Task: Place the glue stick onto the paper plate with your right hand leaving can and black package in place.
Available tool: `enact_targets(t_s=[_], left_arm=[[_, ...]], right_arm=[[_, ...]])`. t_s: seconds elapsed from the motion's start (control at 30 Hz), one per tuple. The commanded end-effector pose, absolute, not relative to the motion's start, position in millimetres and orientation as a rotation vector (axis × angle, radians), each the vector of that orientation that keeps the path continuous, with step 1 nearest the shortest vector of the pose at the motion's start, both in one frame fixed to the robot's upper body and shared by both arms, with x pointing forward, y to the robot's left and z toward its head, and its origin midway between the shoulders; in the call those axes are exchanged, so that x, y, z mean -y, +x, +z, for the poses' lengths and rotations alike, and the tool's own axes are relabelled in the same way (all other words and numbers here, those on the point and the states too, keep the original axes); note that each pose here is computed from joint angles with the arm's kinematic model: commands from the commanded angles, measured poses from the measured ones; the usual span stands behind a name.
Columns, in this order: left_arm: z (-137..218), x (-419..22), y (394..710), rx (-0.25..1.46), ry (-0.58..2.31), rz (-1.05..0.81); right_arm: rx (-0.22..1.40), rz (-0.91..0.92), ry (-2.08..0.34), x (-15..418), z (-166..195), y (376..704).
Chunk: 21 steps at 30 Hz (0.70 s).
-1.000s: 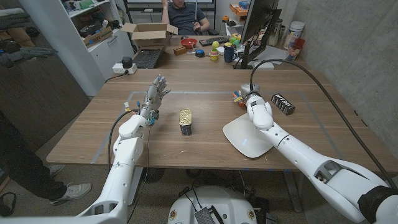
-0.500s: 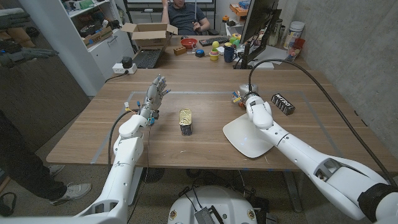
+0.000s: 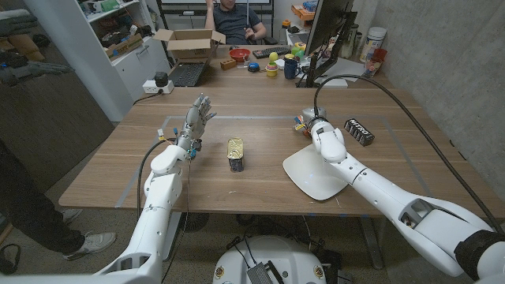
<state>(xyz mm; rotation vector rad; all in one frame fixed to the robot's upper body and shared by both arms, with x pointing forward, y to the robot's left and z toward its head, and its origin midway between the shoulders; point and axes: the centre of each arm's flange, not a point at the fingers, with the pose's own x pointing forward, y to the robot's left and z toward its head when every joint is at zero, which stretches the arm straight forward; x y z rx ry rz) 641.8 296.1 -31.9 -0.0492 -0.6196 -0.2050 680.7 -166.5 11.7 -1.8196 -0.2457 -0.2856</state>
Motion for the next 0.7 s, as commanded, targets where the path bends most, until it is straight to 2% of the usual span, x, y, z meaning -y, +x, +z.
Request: enact_targets(t_s=[0.03, 0.7], left_arm=[[-30.6, -295.4, 641.5, 0.629, -0.050, -0.205], [-29.4, -298.7, 645.0, 0.634, -0.057, -0.203]], right_arm=[[0.243, -0.264, -1.817, 166.6, 13.1, 681.7], [0.190, -0.191, -1.892, 160.6, 16.9, 689.6]])
